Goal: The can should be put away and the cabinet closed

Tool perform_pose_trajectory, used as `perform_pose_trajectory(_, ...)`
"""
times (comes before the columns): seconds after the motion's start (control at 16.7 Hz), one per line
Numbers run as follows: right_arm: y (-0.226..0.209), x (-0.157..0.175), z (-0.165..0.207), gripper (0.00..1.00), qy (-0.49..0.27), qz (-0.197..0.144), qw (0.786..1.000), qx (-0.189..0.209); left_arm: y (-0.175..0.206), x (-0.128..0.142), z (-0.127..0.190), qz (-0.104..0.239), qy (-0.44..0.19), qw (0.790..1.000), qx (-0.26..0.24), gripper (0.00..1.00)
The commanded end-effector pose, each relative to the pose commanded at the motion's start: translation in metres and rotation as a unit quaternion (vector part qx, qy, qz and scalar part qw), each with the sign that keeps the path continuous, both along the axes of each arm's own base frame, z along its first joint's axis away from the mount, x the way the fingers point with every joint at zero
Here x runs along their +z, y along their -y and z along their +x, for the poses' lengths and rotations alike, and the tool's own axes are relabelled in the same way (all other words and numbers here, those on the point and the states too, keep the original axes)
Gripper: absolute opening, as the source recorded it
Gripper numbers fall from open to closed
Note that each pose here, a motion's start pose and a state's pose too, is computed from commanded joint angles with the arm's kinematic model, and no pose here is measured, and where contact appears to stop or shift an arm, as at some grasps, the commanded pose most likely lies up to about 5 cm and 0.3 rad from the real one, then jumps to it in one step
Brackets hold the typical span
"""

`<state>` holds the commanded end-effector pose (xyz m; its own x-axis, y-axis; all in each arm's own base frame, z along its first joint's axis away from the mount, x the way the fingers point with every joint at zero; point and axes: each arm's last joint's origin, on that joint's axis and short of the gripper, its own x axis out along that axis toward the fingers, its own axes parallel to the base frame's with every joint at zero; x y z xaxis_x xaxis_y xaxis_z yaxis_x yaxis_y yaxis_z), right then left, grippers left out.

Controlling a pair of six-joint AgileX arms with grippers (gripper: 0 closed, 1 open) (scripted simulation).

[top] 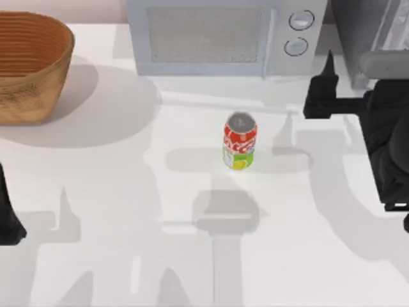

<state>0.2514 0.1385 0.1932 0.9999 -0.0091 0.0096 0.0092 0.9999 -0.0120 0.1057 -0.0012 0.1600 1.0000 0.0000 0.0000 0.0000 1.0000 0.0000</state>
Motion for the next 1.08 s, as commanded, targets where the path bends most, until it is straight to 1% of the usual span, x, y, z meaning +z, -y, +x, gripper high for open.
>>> perform_pose_trajectory(0.12, -0.034, -0.025, 0.012, 1.00, 0.000, 0.001, 1.000, 0.000, 0.000, 0.000, 0.000, 0.000, 0.000, 1.000, 0.000, 1.00)
perform_pose_trajectory(0.3, -0.080, -0.071, 0.017, 1.00, 0.000, 0.002, 1.000, 0.000, 0.000, 0.000, 0.000, 0.000, 0.000, 1.000, 0.000, 1.00)
perform_pose_trajectory(0.48, -0.114, -0.119, 0.008, 1.00, -0.001, 0.003, 1.000, 0.000, 0.000, 0.000, 0.000, 0.000, 0.000, 1.000, 0.000, 1.00)
perform_pose_trajectory(0.66, -0.134, -0.159, -0.005, 1.00, -0.001, 0.004, 1.000, 0.000, 0.000, 0.000, 0.000, 0.000, 0.000, 1.000, 0.000, 1.00)
perform_pose_trajectory(0.84, -0.142, -0.180, -0.014, 1.00, -0.002, 0.005, 1.000, 0.000, 0.000, 0.000, 0.000, 0.000, 0.000, 1.000, 0.000, 1.00)
perform_pose_trajectory(1.08, -0.143, -0.183, -0.015, 1.00, -0.002, 0.005, 1.000, 0.000, 0.000, 0.000, 0.000, 0.000, 0.000, 1.000, 0.000, 1.00)
